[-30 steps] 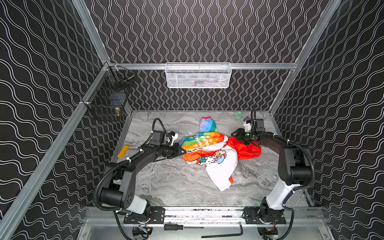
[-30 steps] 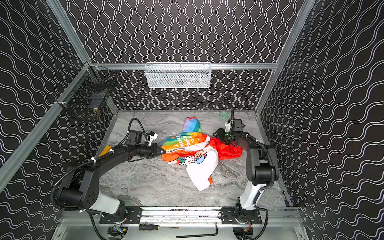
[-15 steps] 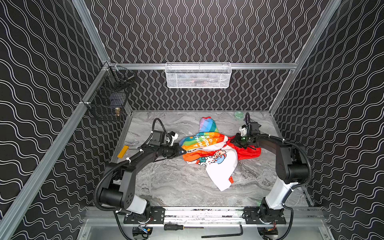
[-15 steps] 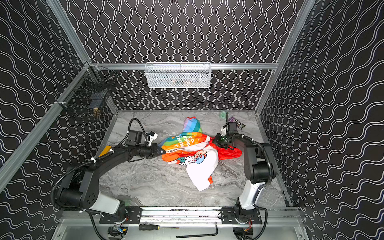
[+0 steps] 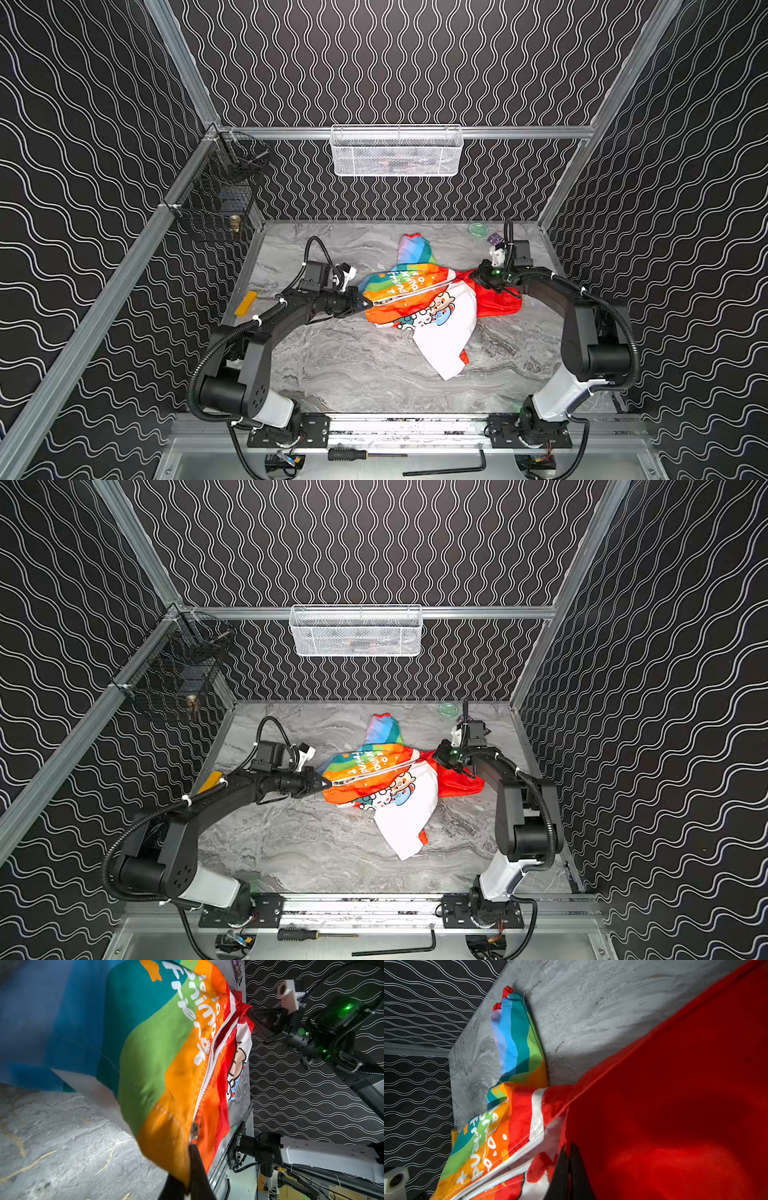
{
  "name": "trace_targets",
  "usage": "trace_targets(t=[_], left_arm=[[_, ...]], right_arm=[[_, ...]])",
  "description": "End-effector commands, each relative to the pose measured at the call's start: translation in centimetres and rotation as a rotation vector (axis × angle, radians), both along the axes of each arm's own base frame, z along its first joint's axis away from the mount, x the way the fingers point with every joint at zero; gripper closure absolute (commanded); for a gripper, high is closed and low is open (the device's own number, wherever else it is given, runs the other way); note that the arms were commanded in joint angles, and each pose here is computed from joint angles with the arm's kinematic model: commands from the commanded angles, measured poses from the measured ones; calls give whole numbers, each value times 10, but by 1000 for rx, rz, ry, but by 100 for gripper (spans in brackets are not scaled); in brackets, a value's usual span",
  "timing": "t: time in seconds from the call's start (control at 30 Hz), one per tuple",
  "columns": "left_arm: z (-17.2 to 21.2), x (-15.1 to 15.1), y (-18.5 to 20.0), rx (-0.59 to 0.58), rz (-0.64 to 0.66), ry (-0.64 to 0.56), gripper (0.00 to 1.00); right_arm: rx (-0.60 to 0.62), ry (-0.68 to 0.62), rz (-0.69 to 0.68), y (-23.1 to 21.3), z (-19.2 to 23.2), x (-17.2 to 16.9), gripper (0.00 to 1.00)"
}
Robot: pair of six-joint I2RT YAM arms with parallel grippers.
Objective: Zip up the jacket
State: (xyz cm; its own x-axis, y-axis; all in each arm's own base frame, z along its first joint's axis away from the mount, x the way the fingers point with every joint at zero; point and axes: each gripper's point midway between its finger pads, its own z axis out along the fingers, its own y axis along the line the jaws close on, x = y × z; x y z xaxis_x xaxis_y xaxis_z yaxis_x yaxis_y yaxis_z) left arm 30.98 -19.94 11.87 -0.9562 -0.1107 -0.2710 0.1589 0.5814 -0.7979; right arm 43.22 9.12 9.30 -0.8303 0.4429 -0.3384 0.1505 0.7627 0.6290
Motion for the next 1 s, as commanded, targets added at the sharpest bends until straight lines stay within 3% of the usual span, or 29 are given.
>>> trace_targets(t=[0.0,0.6,0.77,0.83,0.97], left_arm=[[2,0,0,2,-16,-17,100],[5,1,-3,-20,-21,-15,100],[5,2,-4,-26,-21,-16,100],[5,3,-4,-33,-21,-16,100],[5,3,-5,-35,-25,-16,100]], right_arm=[[28,-31,-21,-5,1,11,100],[80,28,7,-5,-35,10,100],[57,22,-16,-15,-27,12,75],[65,29,-52,-27,-20,13,60],[57,8,-120,-51,-1,12,46]])
